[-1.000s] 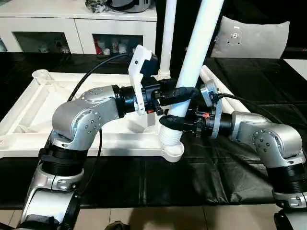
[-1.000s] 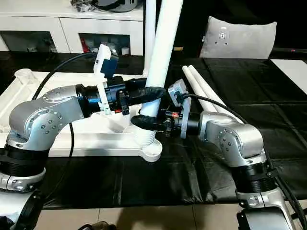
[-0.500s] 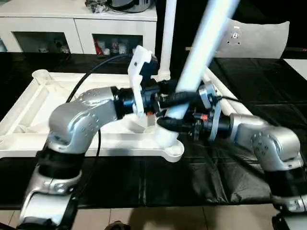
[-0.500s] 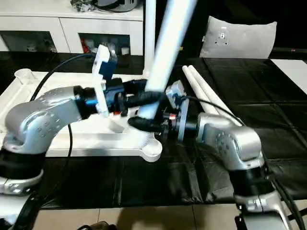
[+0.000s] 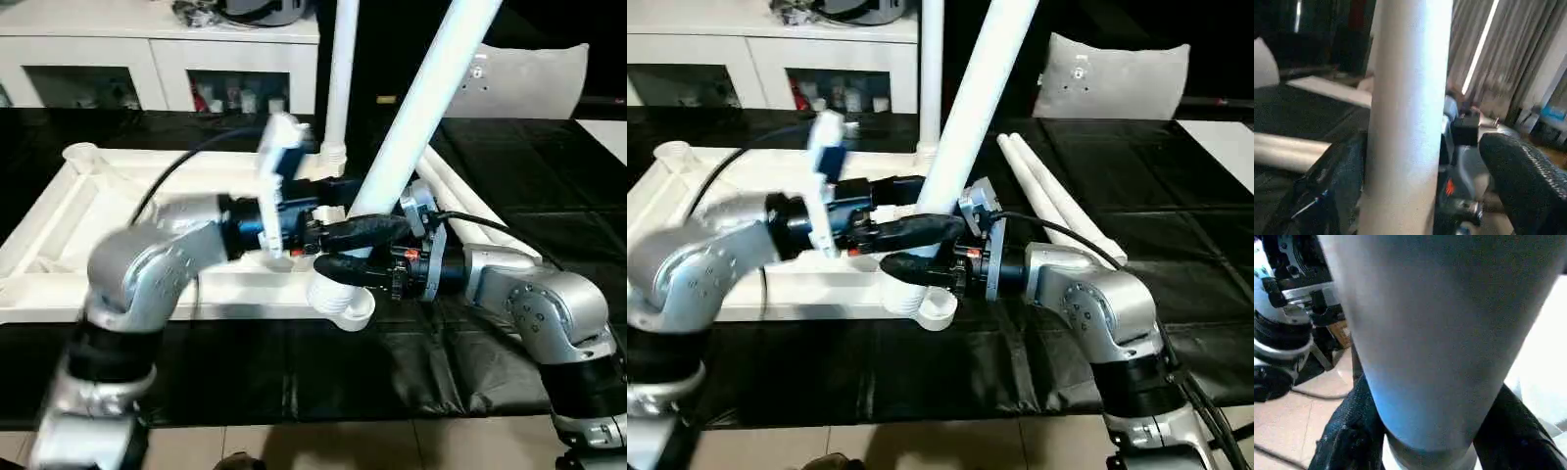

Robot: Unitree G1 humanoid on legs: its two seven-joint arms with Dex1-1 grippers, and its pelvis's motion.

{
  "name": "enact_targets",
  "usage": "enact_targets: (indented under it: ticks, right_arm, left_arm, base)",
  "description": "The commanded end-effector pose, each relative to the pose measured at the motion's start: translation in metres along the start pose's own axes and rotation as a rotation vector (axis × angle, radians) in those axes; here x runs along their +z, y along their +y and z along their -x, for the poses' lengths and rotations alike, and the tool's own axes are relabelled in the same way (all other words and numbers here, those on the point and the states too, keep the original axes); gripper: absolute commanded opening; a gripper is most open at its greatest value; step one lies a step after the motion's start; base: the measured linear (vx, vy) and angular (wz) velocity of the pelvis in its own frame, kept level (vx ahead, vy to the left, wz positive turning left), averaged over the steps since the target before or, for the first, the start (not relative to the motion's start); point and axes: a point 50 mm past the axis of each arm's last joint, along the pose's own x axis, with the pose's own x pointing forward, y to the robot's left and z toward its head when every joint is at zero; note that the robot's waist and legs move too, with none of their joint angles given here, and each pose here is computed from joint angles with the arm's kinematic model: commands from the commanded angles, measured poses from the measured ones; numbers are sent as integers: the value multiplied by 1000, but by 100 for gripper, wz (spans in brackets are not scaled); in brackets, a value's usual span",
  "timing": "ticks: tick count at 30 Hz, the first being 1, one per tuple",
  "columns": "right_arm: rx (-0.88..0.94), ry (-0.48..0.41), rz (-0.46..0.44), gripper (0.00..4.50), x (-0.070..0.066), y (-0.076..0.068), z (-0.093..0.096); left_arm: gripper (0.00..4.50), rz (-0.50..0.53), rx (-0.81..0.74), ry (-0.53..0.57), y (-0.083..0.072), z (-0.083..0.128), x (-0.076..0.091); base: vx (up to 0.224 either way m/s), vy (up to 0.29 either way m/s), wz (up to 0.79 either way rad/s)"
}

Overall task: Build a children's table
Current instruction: Pick table leg

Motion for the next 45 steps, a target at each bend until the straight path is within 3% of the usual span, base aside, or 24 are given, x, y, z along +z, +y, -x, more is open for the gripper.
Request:
enact_targets:
  ticks: [1,3,7,9,13,16,18,19,20,25,28,29,33,40,45]
  right_arm:
    - [-91,15,-48,194,-8,-9,5]
    - [-100,-8,-64,194,-9,-7,6]
    - [-121,-44,-84,194,-12,-6,6]
    - [-126,-51,-86,193,-12,-5,7]
    - [-214,-110,-120,193,-16,-7,10]
    - [-270,-147,-124,193,-17,-7,14]
    - [-361,-179,-69,193,-15,-10,18]
    - [-361,-179,-69,193,-15,-10,18]
    - [-477,-157,-31,193,-18,-16,22]
    - [-608,-87,-38,193,-27,-23,27]
    - [-671,-47,-69,193,-35,-27,30]
    - [-702,-24,-91,193,-42,-28,29]
    - [-696,-15,-93,193,-46,-26,26]
    - [-679,-45,10,193,-47,-21,22]
    - [-667,-42,85,193,-47,-17,21]
  left_arm:
    - [429,-19,-176,-88,-20,-14,12]
    - [442,42,-104,-224,-9,-12,17]
    - [450,131,10,-351,9,-5,21]
    - [450,146,36,-371,13,-3,21]
    - [450,137,232,-357,34,9,16]
    - [450,94,347,-268,43,19,8]
    - [450,19,398,-163,46,26,2]
    - [450,19,398,-163,46,26,2]
    - [450,-60,444,-37,49,34,-6]
    - [450,-174,452,178,52,49,-23]
    - [450,-217,421,272,52,55,-32]
    - [450,-271,366,377,51,60,-42]
    - [450,-323,284,497,48,64,-55]
    - [388,-358,65,714,45,75,-89]
    - [356,-365,8,729,51,75,-95]
  base:
    - [0,0,0]
    - [0,0,0]
    - [0,0,0]
    - [0,0,0]
    - [0,0,0]
    - [0,0,0]
    - [0,0,0]
    - [0,0,0]
    - [0,0,0]
    - [0,0,0]
    - [0,0,0]
    - [0,0,0]
    - [0,0,0]
    - [0,0,0]
    - [0,0,0]
